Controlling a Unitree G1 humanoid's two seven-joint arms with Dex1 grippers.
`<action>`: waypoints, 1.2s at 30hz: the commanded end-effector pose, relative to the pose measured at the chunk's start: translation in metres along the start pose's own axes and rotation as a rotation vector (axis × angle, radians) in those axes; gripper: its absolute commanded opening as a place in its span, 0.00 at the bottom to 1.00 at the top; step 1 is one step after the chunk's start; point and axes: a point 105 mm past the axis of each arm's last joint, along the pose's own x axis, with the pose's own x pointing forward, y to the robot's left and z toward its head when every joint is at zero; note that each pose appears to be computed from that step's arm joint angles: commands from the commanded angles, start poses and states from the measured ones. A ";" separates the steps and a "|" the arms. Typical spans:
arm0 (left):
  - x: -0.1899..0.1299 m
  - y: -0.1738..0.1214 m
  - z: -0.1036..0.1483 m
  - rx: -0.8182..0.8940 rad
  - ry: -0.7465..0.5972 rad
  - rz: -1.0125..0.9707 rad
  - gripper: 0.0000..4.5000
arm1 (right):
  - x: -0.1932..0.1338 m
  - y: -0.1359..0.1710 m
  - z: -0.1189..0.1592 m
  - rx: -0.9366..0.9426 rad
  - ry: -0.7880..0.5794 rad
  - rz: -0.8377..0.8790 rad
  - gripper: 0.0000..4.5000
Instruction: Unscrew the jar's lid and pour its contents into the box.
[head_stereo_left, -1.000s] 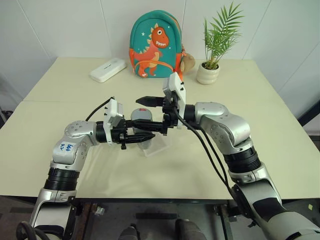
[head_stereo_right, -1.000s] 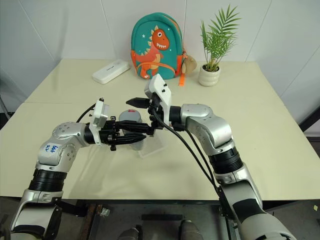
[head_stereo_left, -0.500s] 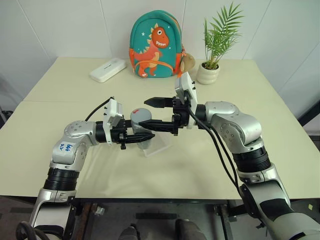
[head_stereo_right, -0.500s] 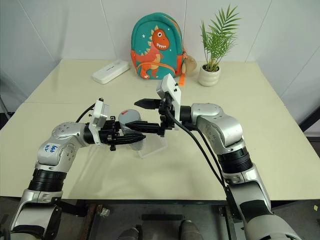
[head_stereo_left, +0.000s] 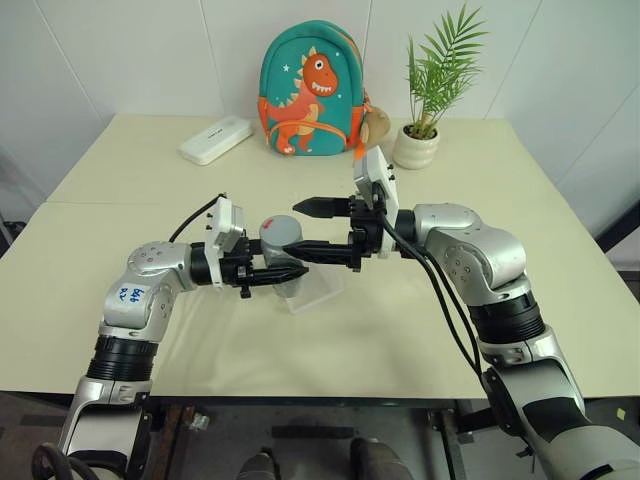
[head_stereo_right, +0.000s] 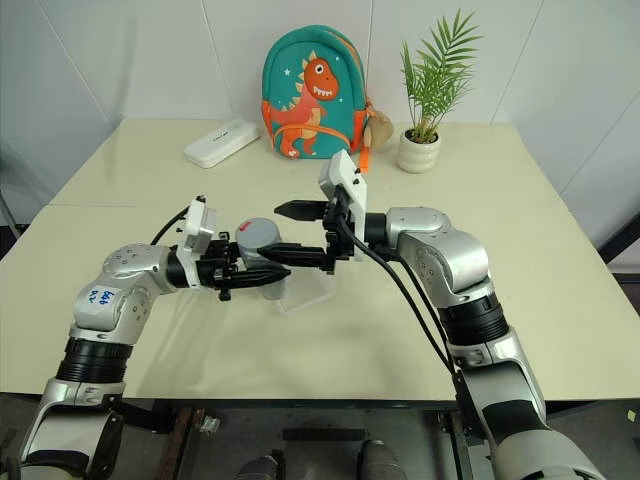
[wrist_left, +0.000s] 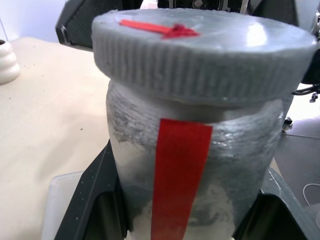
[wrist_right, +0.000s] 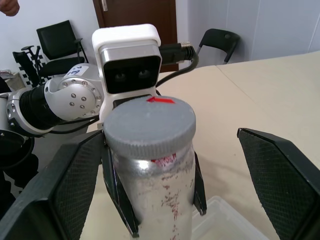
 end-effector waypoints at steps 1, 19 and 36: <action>0.000 -0.004 0.013 0.057 -0.026 -0.032 0.44 | -0.012 0.005 0.021 -0.034 -0.076 0.020 0.99; 0.003 -0.002 0.017 0.066 -0.028 -0.046 0.44 | 0.019 0.009 0.027 -0.047 -0.076 0.037 0.99; 0.004 -0.003 0.015 0.052 -0.035 -0.040 0.44 | 0.024 0.018 0.025 -0.032 -0.073 0.076 0.71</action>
